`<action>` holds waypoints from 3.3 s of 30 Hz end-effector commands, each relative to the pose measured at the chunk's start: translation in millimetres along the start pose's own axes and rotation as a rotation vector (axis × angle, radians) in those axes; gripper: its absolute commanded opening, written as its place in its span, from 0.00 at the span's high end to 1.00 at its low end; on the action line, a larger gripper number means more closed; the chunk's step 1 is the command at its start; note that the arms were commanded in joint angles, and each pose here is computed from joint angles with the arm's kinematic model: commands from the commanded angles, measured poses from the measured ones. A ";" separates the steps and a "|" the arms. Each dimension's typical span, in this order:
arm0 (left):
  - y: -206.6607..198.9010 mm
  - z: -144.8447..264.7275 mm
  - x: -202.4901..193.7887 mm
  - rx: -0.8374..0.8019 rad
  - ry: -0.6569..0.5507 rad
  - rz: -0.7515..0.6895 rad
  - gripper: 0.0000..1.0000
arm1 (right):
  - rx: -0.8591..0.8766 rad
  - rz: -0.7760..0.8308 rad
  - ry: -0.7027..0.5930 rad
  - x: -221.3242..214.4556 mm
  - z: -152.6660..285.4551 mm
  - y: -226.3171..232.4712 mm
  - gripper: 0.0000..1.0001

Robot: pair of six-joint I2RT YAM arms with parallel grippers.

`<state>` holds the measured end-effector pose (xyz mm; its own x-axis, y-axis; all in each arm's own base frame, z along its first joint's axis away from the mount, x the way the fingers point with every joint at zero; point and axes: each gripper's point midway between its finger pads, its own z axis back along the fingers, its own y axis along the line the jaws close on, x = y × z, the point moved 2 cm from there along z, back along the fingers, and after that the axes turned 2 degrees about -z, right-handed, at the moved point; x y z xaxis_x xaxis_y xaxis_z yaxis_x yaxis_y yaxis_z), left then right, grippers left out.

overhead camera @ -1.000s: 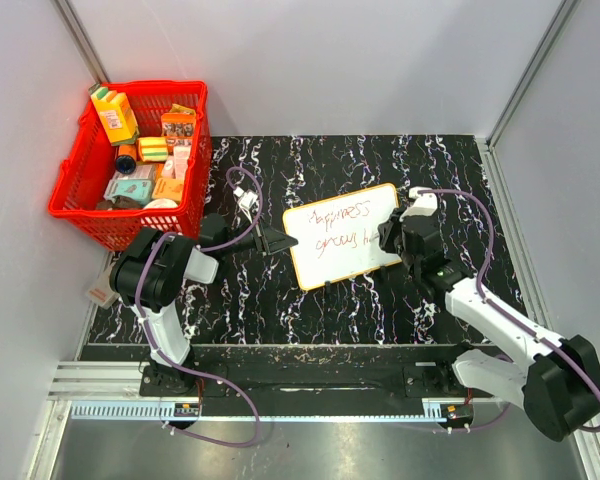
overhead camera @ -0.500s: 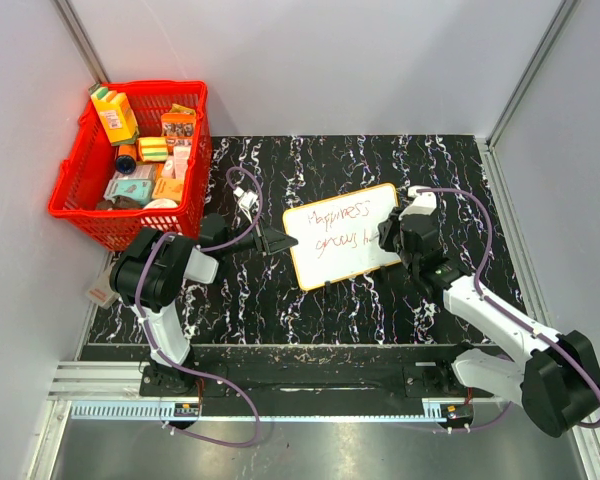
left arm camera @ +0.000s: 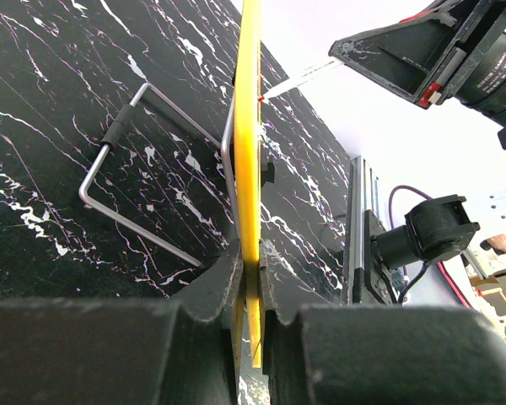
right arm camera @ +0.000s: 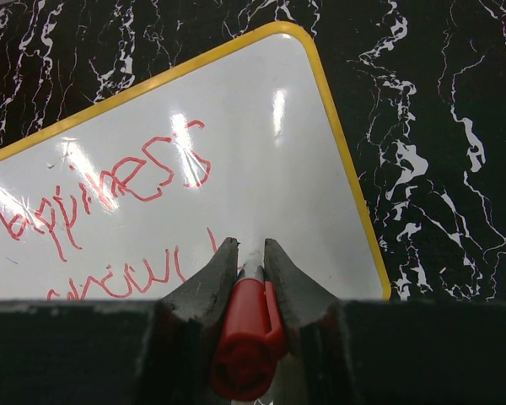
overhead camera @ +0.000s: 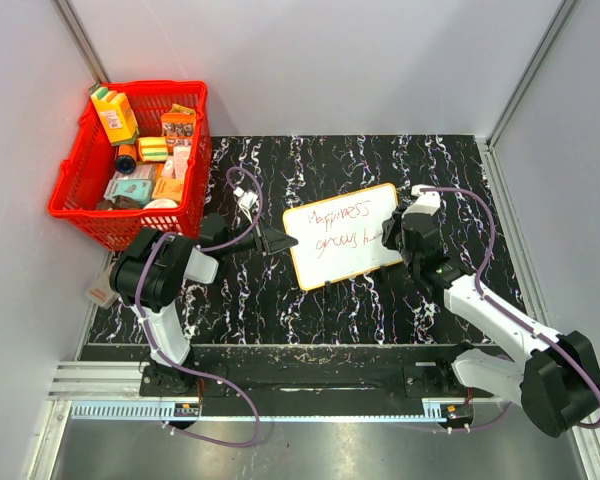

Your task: Write a sentence on the whiteboard

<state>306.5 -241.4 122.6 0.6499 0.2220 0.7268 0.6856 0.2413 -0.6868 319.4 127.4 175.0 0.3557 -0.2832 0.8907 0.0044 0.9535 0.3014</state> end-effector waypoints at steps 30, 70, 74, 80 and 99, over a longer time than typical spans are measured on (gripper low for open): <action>-21.2 -2.8 18.5 -0.078 -0.046 -0.164 1.00 | -0.042 -0.039 -0.022 9.1 -0.4 -4.9 1.00; -21.7 -2.7 18.3 -0.081 -0.045 -0.166 1.00 | -0.040 -0.050 -0.160 49.0 -10.2 4.0 1.00; -21.7 -2.7 18.3 -0.081 -0.045 -0.166 1.00 | -0.047 -0.043 -0.144 42.2 -13.1 2.4 1.00; -21.7 -2.5 18.0 -0.081 -0.045 -0.166 1.00 | -0.049 -0.037 -0.104 28.9 -15.4 -0.5 1.00; -22.6 -2.7 17.8 -0.084 -0.044 -0.167 1.00 | -0.054 -0.032 0.003 -7.0 -11.5 -10.5 1.00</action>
<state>306.2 -241.7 122.6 0.6505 0.2212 0.7266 0.6857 0.2406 -0.6870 330.8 121.6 169.0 0.3413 -0.2984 0.8913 0.0591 0.9532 0.2965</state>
